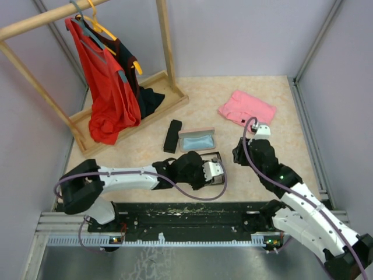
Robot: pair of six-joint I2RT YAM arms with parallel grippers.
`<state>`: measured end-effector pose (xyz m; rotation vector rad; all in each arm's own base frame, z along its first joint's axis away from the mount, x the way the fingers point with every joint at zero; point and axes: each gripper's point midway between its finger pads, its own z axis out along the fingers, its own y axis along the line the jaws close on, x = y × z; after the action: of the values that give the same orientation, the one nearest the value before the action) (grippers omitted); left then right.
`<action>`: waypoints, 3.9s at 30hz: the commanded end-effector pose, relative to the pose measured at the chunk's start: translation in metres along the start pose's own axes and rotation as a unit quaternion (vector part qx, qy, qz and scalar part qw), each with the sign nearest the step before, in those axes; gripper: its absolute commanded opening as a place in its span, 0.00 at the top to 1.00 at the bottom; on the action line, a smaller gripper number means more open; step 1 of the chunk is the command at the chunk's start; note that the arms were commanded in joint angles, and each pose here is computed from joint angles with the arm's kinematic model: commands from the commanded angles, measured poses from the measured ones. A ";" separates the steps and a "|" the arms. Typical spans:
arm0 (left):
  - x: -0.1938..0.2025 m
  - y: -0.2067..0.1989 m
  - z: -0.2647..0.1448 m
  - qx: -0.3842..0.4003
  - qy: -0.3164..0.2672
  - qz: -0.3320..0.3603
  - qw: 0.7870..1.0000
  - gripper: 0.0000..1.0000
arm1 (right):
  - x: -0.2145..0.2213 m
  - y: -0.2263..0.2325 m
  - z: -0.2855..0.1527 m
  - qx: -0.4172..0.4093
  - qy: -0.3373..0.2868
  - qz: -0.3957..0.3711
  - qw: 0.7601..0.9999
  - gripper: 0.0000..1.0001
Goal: Organize the sunglasses
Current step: Place the sunglasses at the center of the board, then pick up the sunglasses from the center of the board.
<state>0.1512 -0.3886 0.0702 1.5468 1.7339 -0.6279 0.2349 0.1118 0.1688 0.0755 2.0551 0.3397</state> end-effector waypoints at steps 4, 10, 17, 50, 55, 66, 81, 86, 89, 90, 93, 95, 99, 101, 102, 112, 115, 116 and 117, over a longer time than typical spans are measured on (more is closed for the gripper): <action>-0.033 0.052 -0.046 -0.096 -0.103 -0.124 0.982 0.48 | 0.001 0.021 0.011 -0.019 0.077 -0.033 0.996 0.60; 0.015 0.122 -0.087 -0.215 -0.100 -0.289 0.927 0.43 | 0.024 0.033 0.027 -0.043 0.147 -0.065 0.986 0.61; 0.063 0.145 -0.136 -0.352 -0.130 -0.344 0.861 0.37 | 0.045 0.033 0.041 -0.033 0.205 -0.093 0.974 0.62; 0.096 0.139 -0.164 -0.404 -0.167 -0.323 0.839 0.34 | 0.108 0.027 0.061 0.046 0.263 -0.160 0.950 0.77; 0.096 0.138 -0.163 -0.401 -0.167 -0.321 0.841 0.34 | 0.110 0.027 0.064 0.045 0.263 -0.160 0.950 0.78; 0.095 0.138 -0.161 -0.397 -0.167 -0.319 0.844 0.34 | 0.114 0.028 0.071 0.047 0.265 -0.165 0.949 0.81; 0.095 0.138 -0.160 -0.396 -0.164 -0.317 0.846 0.35 | 0.118 0.025 0.073 0.051 0.272 -0.171 0.946 0.88; 0.095 0.138 -0.160 -0.396 -0.164 -0.316 0.847 0.35 | 0.117 0.026 0.073 0.049 0.270 -0.170 0.947 0.95; 0.095 0.138 -0.160 -0.396 -0.165 -0.317 0.846 0.35 | 0.109 0.027 0.071 0.051 0.256 -0.166 0.951 1.00; 0.095 0.138 -0.161 -0.397 -0.166 -0.318 0.845 0.35 | 0.104 0.028 0.070 0.050 0.249 -0.165 0.953 1.00; 0.091 0.138 -0.163 -0.397 -0.169 -0.324 0.842 0.35 | 0.089 0.032 0.067 0.040 0.221 -0.161 0.961 1.00; 0.086 0.139 -0.166 -0.396 -0.175 -0.343 0.834 0.34 | 0.076 0.036 0.064 0.029 0.195 -0.162 0.967 1.00; 0.065 0.143 -0.169 -0.385 -0.186 -0.386 0.818 0.31 | 0.047 0.050 0.057 -0.027 0.127 -0.175 0.976 1.00; 0.053 0.144 -0.166 -0.370 -0.185 -0.402 0.817 0.31 | 0.033 0.056 0.052 -0.046 0.095 -0.183 0.977 1.00; 0.046 0.144 -0.164 -0.361 -0.184 -0.407 0.819 0.31 | 0.027 0.058 0.050 -0.055 0.080 -0.190 0.977 1.00; 0.009 0.168 -0.159 -0.370 -0.147 -0.397 0.827 0.31 | -0.005 0.087 0.042 -0.138 -0.004 -0.237 0.962 1.00; 0.007 0.172 -0.154 -0.372 -0.126 -0.391 0.833 0.31 | -0.010 0.094 0.039 -0.154 -0.015 -0.236 0.959 1.00; 0.007 0.172 -0.152 -0.371 -0.119 -0.390 0.834 0.31 | -0.012 0.095 0.039 -0.156 -0.017 -0.236 0.959 1.00; 0.008 0.172 -0.150 -0.368 -0.114 -0.387 0.838 0.32 | -0.014 0.097 0.038 -0.159 -0.019 -0.236 0.959 1.00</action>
<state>0.2909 -0.2417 0.1782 0.1475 1.9975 -0.4409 0.2585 0.1922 0.1507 -0.5833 2.0348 0.2741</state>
